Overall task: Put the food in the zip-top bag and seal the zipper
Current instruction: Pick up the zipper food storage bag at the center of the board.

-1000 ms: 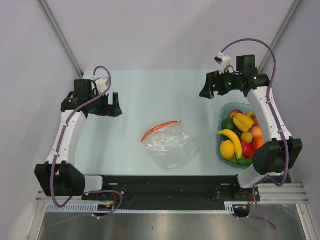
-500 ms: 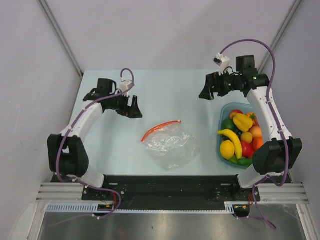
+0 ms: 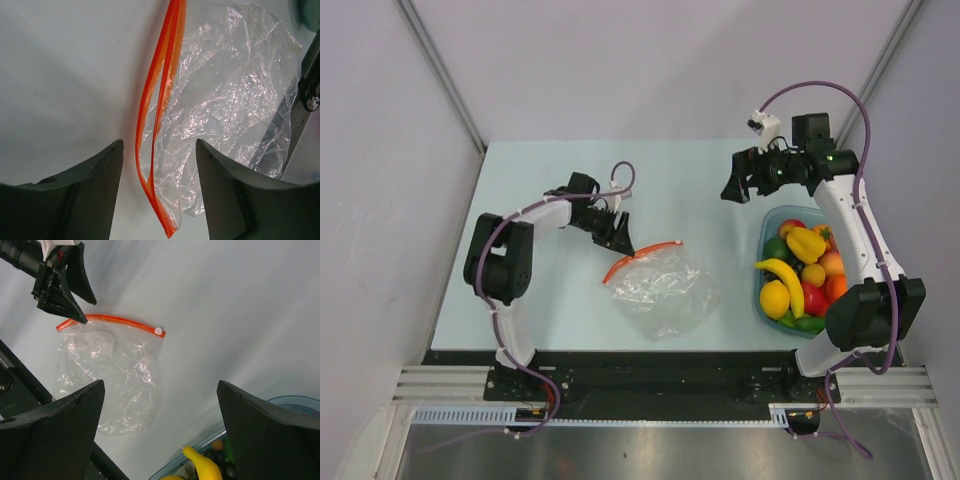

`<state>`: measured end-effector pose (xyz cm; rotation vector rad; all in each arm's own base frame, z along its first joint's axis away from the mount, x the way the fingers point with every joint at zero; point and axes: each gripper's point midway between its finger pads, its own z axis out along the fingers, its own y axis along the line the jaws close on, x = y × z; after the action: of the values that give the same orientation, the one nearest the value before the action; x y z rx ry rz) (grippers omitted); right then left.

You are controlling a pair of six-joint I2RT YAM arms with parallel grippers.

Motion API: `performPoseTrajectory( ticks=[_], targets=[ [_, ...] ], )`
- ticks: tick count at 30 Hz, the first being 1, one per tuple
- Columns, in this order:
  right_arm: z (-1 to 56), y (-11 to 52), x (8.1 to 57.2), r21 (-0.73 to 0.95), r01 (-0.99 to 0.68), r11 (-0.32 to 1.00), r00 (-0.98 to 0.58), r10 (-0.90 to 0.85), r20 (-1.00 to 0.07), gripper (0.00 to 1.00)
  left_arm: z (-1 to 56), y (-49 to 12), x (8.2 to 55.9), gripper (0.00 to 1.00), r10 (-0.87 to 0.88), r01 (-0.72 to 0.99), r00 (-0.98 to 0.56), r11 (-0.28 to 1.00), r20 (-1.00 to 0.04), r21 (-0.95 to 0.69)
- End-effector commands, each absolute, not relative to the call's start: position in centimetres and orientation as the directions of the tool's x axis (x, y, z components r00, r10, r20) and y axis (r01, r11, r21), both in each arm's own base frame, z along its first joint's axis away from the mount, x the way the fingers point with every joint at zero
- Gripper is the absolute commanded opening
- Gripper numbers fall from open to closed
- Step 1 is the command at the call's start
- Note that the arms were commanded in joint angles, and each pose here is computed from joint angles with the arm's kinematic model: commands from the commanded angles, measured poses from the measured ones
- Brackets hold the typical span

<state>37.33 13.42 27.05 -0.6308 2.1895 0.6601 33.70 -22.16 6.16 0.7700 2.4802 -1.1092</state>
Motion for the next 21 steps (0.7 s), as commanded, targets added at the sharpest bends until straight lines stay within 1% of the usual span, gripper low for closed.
performPoseTrajectory(
  ticks=[1,2,4,5,7,8,9,11,12,16,17,19,20,21],
  targets=[
    [28.1,13.1,36.9,0.215,-0.62,0.755,-0.562,-0.236,-0.793,1.0,6.7,-24.2,33.9,0.61,0.346,0.624,-0.781,0.463,-0.519,-0.63],
    [28.2,13.0,36.9,0.212,-0.618,0.757,-0.56,-0.235,-0.794,1.0,6.6,-24.3,33.8,0.55,0.346,0.623,-0.782,0.458,-0.518,-0.634],
    [27.9,12.9,36.9,0.211,-0.612,0.762,-0.566,-0.235,-0.79,1.0,6.6,-24.5,33.6,0.48,0.345,0.622,-0.783,0.448,-0.517,-0.643],
    [27.9,12.9,36.8,0.211,-0.612,0.762,-0.566,-0.235,-0.79,1.0,6.5,-24.5,33.6,0.39,0.344,0.623,-0.782,0.445,-0.519,-0.644],
    [27.7,12.8,36.7,0.214,-0.61,0.763,-0.57,-0.234,-0.788,1.0,6.9,-24.6,33.5,0.32,0.342,0.626,-0.779,0.436,-0.525,-0.646],
    [27.6,12.9,36.6,0.215,-0.61,0.762,-0.57,-0.235,-0.787,1.0,7.0,-24.6,33.6,0.25,0.341,0.627,-0.779,0.436,-0.526,-0.645],
    [27.7,12.8,36.6,0.213,-0.61,0.763,-0.567,-0.233,-0.79,1.0,7.3,-24.7,33.6,0.21,0.342,0.633,-0.774,0.43,-0.533,-0.644],
    [27.5,12.9,36.5,0.215,-0.61,0.762,-0.57,-0.235,-0.787,1.0,7.7,-24.8,33.5,0.15,0.344,0.636,-0.771,0.422,-0.535,-0.645],
    [27.5,12.9,36.5,0.215,-0.61,0.763,-0.57,-0.233,-0.788,1.0,7.9,-25.0,33.4,0.14,0.349,0.641,-0.768,0.418,-0.537,-0.644],
    [27.4,12.8,36.6,0.22,-0.606,0.764,-0.575,-0.231,-0.785,1.0,7.2,-25.3,32.9,0.15,0.378,0.658,-0.753,0.418,-0.538,-0.627],
    [27.3,12.8,36.6,0.221,-0.607,0.763,-0.576,-0.232,-0.784,1.0,6.9,-25.4,32.6,0.13,0.388,0.655,-0.755,0.417,-0.528,-0.63],
    [27.4,12.7,36.6,0.216,-0.607,0.765,-0.574,-0.233,-0.785,1.0,6.7,-25.5,32.5,0.08,0.391,0.652,-0.758,0.421,-0.522,-0.631],
    [27.3,12.7,36.7,0.217,-0.605,0.766,-0.575,-0.233,-0.784,1.0,6.9,-25.7,32.3,0.0,0.395,0.656,-0.754,0.415,-0.524,-0.63],
    [27.5,12.6,36.7,0.217,-0.602,0.769,-0.575,-0.229,-0.785,1.0,7.4,-25.7,32.4,0.0,0.397,0.665,-0.746,0.412,-0.535,-0.623]
  ],
)
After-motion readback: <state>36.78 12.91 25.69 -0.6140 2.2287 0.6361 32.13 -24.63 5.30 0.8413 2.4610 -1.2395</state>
